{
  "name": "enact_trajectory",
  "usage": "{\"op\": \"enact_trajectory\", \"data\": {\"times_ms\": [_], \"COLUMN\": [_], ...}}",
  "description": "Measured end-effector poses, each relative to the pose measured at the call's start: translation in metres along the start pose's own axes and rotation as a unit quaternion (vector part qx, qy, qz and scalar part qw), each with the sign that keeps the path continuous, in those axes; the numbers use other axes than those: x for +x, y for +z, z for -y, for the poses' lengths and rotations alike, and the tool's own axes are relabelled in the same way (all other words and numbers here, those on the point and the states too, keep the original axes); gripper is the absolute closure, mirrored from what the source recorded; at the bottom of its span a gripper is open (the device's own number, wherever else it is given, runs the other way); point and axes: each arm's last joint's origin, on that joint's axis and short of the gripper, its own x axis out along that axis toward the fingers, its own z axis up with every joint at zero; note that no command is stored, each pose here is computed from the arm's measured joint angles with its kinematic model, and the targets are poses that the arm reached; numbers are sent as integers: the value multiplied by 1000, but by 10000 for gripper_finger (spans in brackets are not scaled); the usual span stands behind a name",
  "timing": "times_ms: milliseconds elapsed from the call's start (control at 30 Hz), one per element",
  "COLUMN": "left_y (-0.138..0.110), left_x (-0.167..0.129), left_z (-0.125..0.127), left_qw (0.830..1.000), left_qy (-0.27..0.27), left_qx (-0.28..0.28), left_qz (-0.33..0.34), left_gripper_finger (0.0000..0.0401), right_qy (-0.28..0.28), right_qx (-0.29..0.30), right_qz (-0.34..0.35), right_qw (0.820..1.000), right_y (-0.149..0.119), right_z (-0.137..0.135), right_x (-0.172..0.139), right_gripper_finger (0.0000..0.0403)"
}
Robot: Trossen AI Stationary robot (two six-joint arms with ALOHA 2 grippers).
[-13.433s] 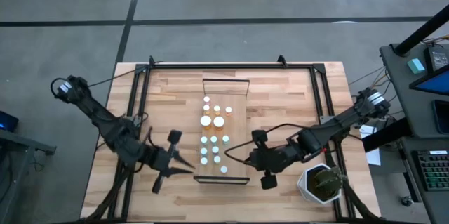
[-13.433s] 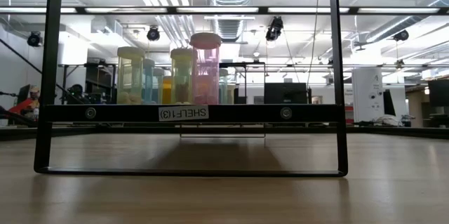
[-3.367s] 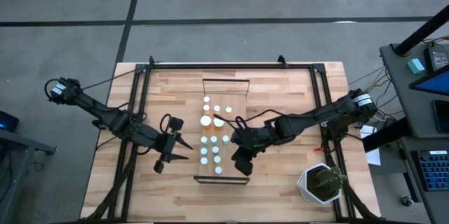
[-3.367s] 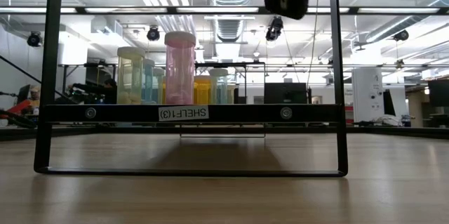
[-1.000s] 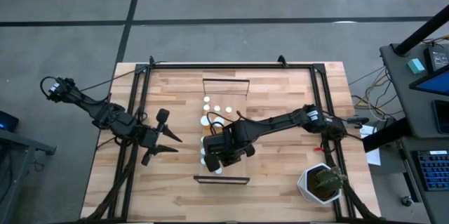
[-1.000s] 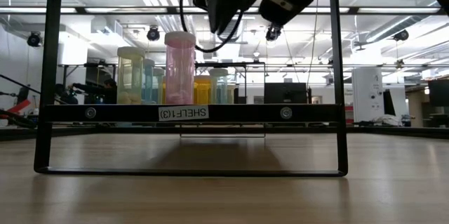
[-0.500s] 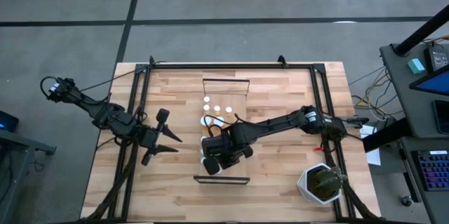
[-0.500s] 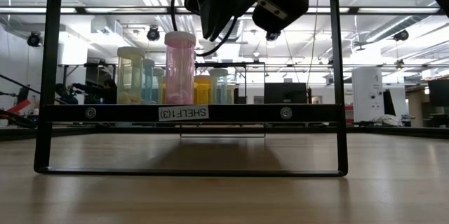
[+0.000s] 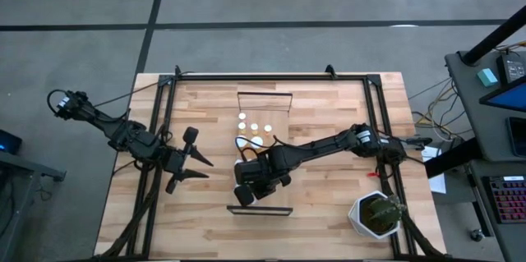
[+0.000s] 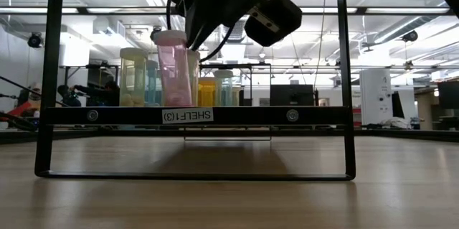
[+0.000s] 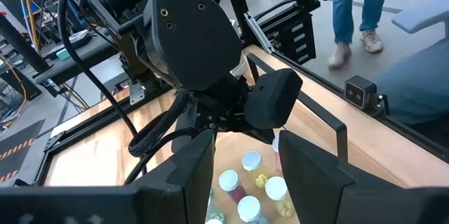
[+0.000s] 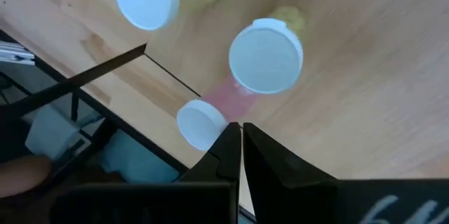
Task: Pick and place medicine bottles onto shelf by color
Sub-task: Adjust the pill bottles on the shelf
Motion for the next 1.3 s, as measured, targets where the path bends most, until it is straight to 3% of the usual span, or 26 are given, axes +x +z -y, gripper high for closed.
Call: {"op": "enact_trajectory", "data": {"times_ms": [400, 633, 1300], "left_y": [0, 0, 1], "left_x": [0, 0, 0], "left_z": [0, 0, 0], "left_qw": [1000, 1000, 1000], "left_qy": [0, 0, 0], "left_qx": [0, 0, 0], "left_qz": [0, -1, 1], "left_gripper_finger": [257, 257, 257], "right_qy": [-11, -52, -40], "right_qx": [-2, -2, -14], "right_qz": [-4, -16, -14], "right_qw": [1000, 999, 999], "right_y": [-1, -4, -6], "right_z": [2, 10, 11], "right_x": [0, 0, 11], "right_gripper_finger": [394, 394, 394]}}
